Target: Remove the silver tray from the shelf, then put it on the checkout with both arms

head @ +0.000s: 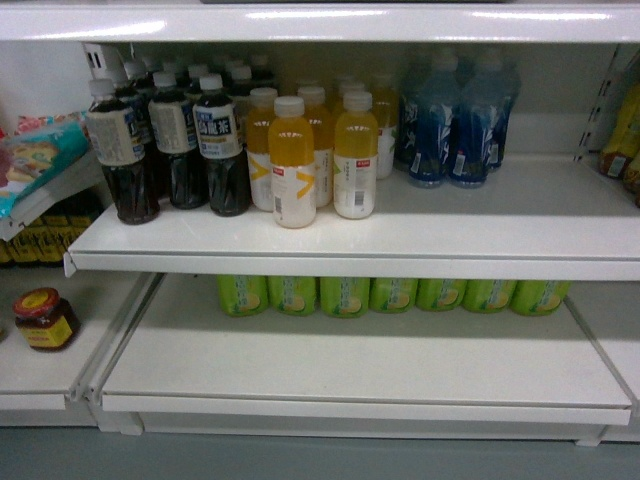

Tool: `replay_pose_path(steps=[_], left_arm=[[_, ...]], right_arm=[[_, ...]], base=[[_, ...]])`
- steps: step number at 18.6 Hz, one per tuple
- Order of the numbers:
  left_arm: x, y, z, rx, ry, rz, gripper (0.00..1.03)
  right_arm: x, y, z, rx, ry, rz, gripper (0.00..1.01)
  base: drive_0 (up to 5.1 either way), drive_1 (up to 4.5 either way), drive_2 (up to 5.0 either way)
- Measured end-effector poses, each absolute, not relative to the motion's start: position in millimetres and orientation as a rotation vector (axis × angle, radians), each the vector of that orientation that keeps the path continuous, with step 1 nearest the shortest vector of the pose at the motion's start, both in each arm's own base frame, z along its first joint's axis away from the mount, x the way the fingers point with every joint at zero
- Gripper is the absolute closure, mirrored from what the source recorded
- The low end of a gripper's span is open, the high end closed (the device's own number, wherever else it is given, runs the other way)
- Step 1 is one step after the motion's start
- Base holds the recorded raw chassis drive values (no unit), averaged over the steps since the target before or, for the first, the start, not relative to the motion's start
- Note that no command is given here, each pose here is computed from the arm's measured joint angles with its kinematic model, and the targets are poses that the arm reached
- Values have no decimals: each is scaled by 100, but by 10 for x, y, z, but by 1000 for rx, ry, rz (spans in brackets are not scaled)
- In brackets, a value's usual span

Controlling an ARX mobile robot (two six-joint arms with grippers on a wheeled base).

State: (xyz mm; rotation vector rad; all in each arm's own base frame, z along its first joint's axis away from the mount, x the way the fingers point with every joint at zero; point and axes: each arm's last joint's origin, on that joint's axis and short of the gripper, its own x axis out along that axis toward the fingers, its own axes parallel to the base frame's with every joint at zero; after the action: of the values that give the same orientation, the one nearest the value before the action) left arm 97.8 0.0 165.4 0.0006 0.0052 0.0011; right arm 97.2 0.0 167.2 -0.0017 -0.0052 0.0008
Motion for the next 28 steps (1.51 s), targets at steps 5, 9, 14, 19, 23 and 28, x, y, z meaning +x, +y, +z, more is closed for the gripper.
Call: replay_pose_path(steps=[5,9,14,19,23,28], left_arm=[[978,0,1654,1,5,0,5],[978,0,1655,1,4,2,5],[978,0,1655,1,4,0,5],[978,0,1655,1,4,0,5],[978,0,1655,1,4,0,5],[978,0,1654,1,5,0,5]], right_arm=[[972,0,1671,0,-4,-1,3],[972,0,1673,-1,-6,0,3],[972,0,1672,-1,-5,0,3],[972,0,1672,-1,-5,0,3],[972,0,1672,-1,-5,0,3],[972,0,1671,-1,-4,0,3]], base=[[0,0,0],[0,0,0],[0,0,0],[0,0,0],[0,0,0],[3,158,-152]])
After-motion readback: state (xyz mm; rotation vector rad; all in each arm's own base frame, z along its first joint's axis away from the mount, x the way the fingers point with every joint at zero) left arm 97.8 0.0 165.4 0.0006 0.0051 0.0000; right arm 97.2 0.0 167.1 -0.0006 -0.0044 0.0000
